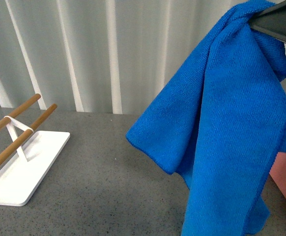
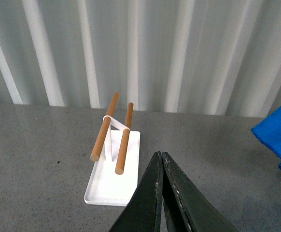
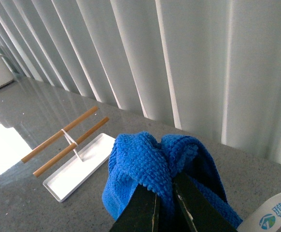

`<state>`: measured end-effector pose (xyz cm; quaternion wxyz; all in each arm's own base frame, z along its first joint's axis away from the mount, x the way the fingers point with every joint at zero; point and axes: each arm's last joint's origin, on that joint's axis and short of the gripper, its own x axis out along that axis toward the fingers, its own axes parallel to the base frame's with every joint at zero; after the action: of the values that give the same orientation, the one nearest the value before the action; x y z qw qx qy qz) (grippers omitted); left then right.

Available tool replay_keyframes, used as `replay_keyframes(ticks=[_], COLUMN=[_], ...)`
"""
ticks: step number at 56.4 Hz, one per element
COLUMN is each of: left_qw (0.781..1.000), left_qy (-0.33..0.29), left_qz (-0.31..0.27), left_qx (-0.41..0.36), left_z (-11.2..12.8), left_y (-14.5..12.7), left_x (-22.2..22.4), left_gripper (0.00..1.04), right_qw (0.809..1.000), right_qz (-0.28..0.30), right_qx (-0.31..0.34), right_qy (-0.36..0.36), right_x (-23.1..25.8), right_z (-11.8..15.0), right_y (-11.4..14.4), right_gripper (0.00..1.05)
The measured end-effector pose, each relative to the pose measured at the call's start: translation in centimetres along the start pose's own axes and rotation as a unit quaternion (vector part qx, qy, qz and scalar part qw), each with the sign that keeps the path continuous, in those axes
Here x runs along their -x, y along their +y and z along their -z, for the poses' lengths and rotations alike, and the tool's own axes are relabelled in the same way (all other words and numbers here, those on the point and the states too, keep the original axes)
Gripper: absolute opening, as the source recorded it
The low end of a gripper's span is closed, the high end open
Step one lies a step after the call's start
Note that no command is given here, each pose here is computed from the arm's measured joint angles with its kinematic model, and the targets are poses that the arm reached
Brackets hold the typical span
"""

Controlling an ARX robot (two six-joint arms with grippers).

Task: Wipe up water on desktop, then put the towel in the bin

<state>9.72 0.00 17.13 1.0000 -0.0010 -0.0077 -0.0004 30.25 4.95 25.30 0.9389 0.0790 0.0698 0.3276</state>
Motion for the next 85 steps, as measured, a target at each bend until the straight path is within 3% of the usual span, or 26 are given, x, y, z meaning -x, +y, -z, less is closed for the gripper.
replay_keyframes(ticks=[15, 19, 25, 28, 40, 48, 65, 85], left_qw=[1.000, 1.000, 1.000, 1.000, 1.000, 1.000, 1.000, 1.000], left_qy=[-0.003, -0.003, -0.003, -0.003, -0.003, -0.003, -0.003, -0.003], left_qz=[0.000, 0.000, 0.000, 0.000, 0.000, 0.000, 0.000, 0.000], left_qx=[0.000, 0.000, 0.000, 0.000, 0.000, 0.000, 0.000, 0.000], left_z=[0.0, 0.0, 0.0, 0.0, 0.0, 0.0, 0.0, 0.0], left_y=[0.0, 0.0, 0.0, 0.0, 0.0, 0.0, 0.0, 0.0], left_x=[0.1, 0.1, 0.1, 0.1, 0.1, 0.1, 0.1, 0.1], left_gripper=[0.04, 0.20, 0.47, 0.60, 0.99, 0.98, 0.98, 0.98], right_qw=[1.000, 1.000, 0.995, 0.984, 0.944, 0.929, 0.911, 0.896], right_qz=[0.005, 0.011, 0.040, 0.073, 0.143, 0.143, 0.152, 0.251], right_qx=[0.011, 0.002, -0.034, -0.054, -0.116, -0.143, -0.148, -0.109], right_qy=[-0.017, -0.001, 0.089, 0.152, 0.275, 0.310, 0.354, 0.349], right_x=[-3.6, -4.3, -5.3, -5.9, -7.7, -9.6, -11.6, -11.5], right_z=[-4.1, -3.7, 1.3, 5.0, 14.3, 17.7, 20.7, 20.4], right_y=[-0.5, -0.5, -1.1, -2.1, -4.9, -4.6, -3.1, -7.5], right_gripper=[0.03, 0.03, 0.03, 0.03, 0.03, 0.03, 0.03, 0.03])
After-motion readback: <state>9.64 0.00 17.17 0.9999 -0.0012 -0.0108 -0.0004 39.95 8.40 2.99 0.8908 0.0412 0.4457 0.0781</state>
